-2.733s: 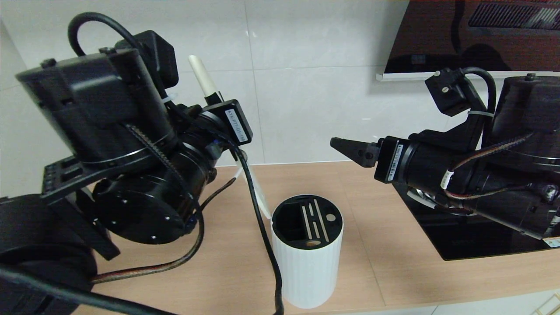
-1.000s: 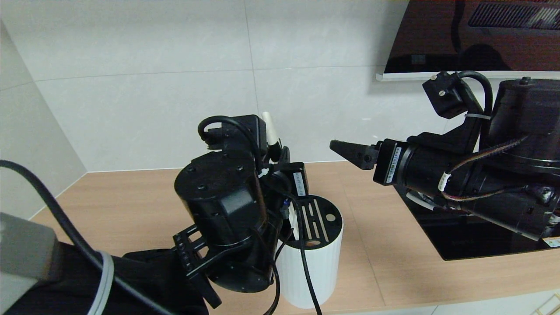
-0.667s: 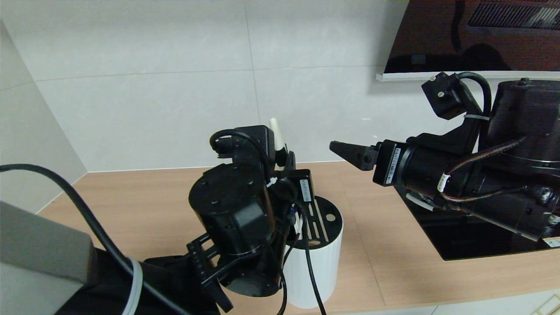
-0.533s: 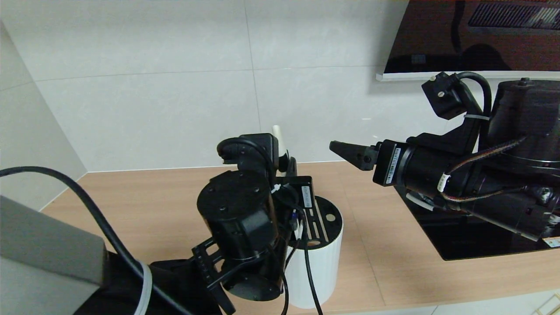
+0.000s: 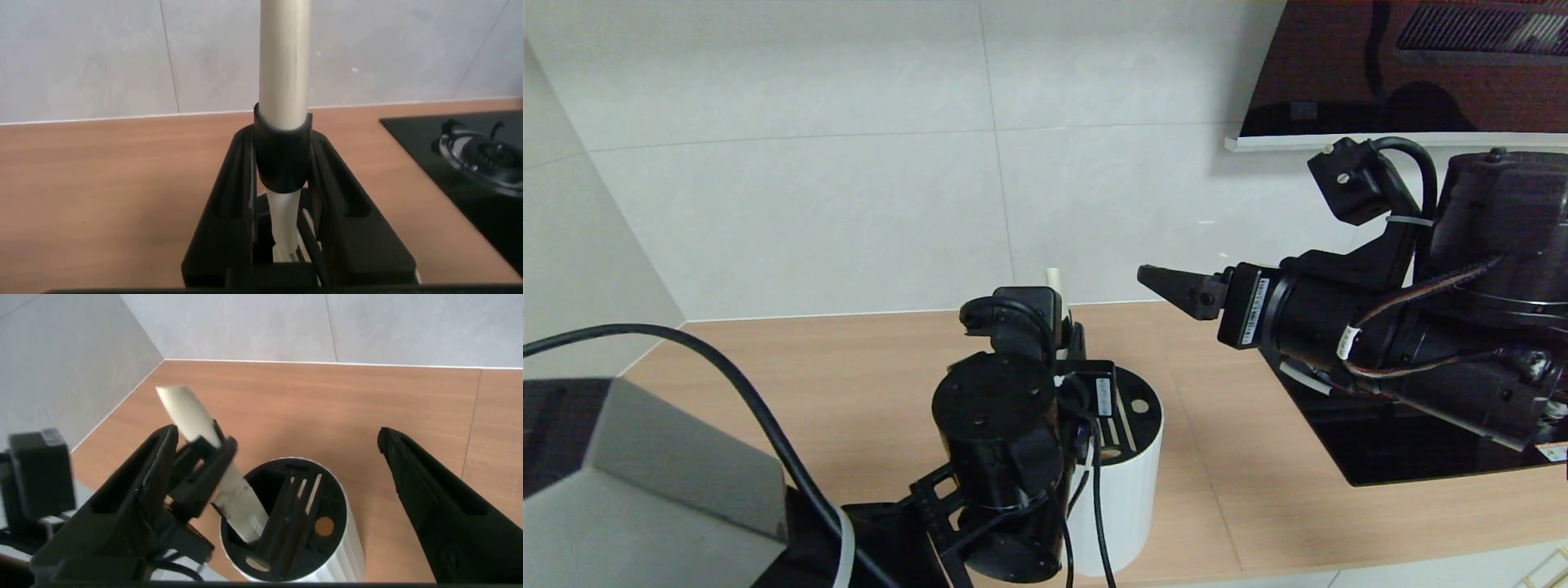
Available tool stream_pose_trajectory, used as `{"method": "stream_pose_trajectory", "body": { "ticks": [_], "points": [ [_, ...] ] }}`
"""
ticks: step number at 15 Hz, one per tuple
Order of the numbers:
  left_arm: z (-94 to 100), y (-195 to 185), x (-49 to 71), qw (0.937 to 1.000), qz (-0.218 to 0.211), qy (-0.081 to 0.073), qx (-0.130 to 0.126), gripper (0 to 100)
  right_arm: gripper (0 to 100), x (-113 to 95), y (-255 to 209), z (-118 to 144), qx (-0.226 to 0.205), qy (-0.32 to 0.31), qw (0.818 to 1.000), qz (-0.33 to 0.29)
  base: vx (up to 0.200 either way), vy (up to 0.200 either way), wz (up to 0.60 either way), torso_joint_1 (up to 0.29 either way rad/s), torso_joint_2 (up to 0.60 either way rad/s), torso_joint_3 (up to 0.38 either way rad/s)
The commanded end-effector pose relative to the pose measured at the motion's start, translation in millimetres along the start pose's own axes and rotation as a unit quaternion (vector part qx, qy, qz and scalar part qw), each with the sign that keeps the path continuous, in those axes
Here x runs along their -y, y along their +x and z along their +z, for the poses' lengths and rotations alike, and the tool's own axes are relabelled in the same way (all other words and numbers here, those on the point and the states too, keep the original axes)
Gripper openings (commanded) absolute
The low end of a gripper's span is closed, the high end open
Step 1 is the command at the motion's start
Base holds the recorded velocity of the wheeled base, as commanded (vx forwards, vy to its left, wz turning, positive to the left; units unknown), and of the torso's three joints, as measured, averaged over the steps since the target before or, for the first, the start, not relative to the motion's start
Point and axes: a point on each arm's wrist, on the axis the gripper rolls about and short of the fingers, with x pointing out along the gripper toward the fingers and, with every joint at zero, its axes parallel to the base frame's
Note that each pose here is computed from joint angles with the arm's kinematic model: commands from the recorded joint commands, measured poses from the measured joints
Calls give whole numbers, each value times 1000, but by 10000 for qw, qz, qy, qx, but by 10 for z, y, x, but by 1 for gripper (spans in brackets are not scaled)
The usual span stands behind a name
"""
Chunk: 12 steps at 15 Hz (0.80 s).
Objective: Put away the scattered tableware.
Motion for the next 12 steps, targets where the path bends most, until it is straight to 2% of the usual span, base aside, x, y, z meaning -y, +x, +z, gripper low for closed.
{"method": "stream_pose_trajectory", "body": {
  "ticks": [1,12],
  "points": [
    [-108,27,20,10000,-7,72,-62,0,100,2,15,-14,-24,-2,10000,-6,0,0,0,0,0,0],
    [-283,32,14,9994,5,251,-247,0,100,4,18,-23,-39,-4,10000,-11,0,0,0,0,0,0]
  ]
}}
